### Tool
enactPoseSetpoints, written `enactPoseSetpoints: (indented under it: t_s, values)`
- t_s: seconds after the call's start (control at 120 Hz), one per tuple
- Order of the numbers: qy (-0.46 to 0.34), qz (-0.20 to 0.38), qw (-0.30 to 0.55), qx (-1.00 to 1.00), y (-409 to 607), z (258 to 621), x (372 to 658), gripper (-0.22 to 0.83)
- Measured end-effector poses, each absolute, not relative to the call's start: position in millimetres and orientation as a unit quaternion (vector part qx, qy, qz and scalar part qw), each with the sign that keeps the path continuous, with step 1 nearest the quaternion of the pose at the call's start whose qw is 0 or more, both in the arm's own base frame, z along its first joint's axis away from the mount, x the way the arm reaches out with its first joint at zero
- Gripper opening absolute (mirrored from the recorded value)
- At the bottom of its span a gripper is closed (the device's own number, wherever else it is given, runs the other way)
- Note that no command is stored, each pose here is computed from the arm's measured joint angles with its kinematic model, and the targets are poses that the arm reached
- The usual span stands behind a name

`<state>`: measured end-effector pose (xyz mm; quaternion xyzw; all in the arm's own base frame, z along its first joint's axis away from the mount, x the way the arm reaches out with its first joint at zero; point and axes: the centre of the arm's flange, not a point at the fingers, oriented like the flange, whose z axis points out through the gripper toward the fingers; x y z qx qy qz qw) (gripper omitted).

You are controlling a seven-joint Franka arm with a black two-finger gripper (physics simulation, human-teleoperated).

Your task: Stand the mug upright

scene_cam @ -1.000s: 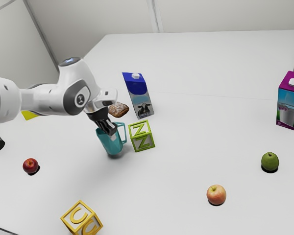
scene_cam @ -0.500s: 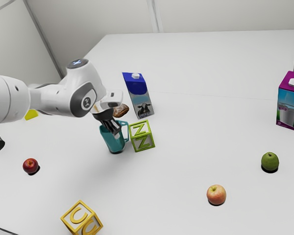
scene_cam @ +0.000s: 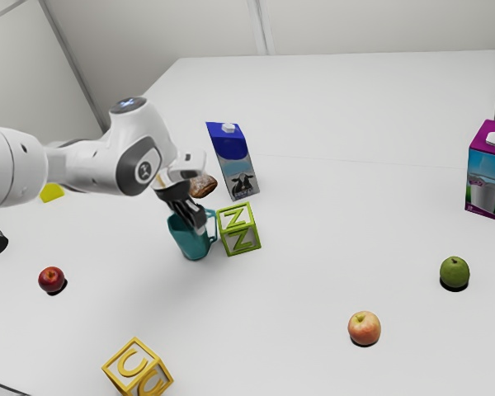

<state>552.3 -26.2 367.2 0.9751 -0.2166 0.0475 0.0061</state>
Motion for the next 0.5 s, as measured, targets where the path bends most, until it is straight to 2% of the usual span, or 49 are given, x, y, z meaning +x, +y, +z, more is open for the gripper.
enactPoseSetpoints:
  t_s: [0.108, 0.267, 0.408, 0.5]
  values:
    - [-0.218, 0.066, 0.008, 0.974, -28, 395, 549, 0.34]
    - [-0.219, 0.084, 0.011, 0.972, -32, 439, 557, 0.47]
    - [-0.222, 0.085, 0.006, 0.971, -34, 484, 597, 0.54]
    - [-0.216, 0.075, 0.007, 0.973, -24, 502, 604, 0.57]
